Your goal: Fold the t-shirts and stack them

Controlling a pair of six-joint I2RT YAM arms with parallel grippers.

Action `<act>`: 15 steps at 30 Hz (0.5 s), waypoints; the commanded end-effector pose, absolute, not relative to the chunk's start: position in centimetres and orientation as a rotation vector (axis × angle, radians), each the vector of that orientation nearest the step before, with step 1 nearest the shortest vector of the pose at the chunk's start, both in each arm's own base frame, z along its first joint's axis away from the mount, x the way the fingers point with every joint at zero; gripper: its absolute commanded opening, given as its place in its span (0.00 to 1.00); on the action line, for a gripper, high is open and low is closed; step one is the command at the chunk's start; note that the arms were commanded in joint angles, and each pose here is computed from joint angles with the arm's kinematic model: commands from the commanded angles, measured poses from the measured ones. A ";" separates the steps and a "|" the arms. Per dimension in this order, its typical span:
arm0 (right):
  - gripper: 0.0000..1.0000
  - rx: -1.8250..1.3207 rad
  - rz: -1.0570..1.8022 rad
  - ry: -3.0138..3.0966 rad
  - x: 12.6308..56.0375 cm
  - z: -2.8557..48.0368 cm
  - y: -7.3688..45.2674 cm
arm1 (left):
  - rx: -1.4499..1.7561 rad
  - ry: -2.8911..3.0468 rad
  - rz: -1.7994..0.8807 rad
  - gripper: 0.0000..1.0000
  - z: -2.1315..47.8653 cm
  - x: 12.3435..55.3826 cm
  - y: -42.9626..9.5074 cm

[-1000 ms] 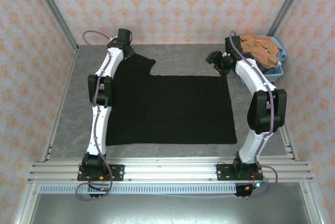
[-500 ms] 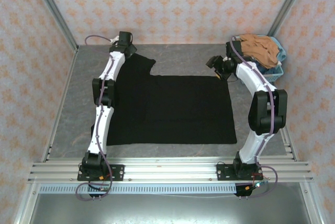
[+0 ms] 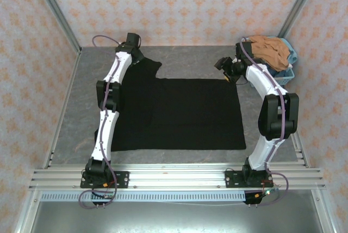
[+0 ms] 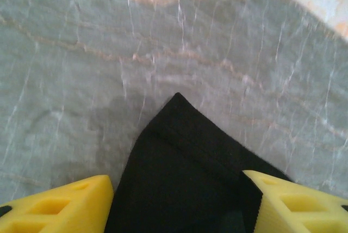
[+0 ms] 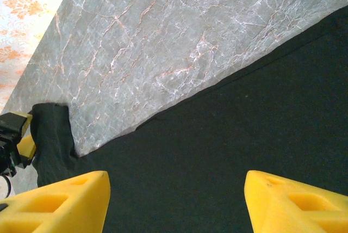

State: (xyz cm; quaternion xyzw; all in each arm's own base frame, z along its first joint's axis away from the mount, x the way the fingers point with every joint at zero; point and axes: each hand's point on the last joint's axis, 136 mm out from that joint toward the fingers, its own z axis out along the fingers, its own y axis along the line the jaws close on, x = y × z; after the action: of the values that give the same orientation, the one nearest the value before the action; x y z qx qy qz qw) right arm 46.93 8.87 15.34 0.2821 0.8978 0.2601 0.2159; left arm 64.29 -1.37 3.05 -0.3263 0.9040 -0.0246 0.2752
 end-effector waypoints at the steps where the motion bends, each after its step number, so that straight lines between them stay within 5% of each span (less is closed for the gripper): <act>1: 0.67 0.767 0.705 2.460 47.8 16.2 8.5 | -0.883 2.712 0.088 0.64 -1.0 58.0 -2.0; 5: 0.67 0.806 0.576 2.496 47.7 14.6 7.1 | -0.884 2.766 0.085 0.51 -2.6 57.2 -2.3; 12: 0.66 0.860 0.319 2.465 49.2 12.6 3.9 | -0.841 2.740 0.143 0.02 -1.0 57.4 -1.5; 15: 0.64 0.910 0.195 2.455 50.0 11.5 2.3 | -0.827 2.668 0.146 0.00 2.2 58.2 -1.1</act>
State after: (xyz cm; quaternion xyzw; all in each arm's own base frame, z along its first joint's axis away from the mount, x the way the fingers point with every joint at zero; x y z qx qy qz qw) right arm 49.00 5.00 11.45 0.3170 0.9090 0.1406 0.2312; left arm 62.02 0.09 2.70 -0.3116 0.9191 0.0243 0.2401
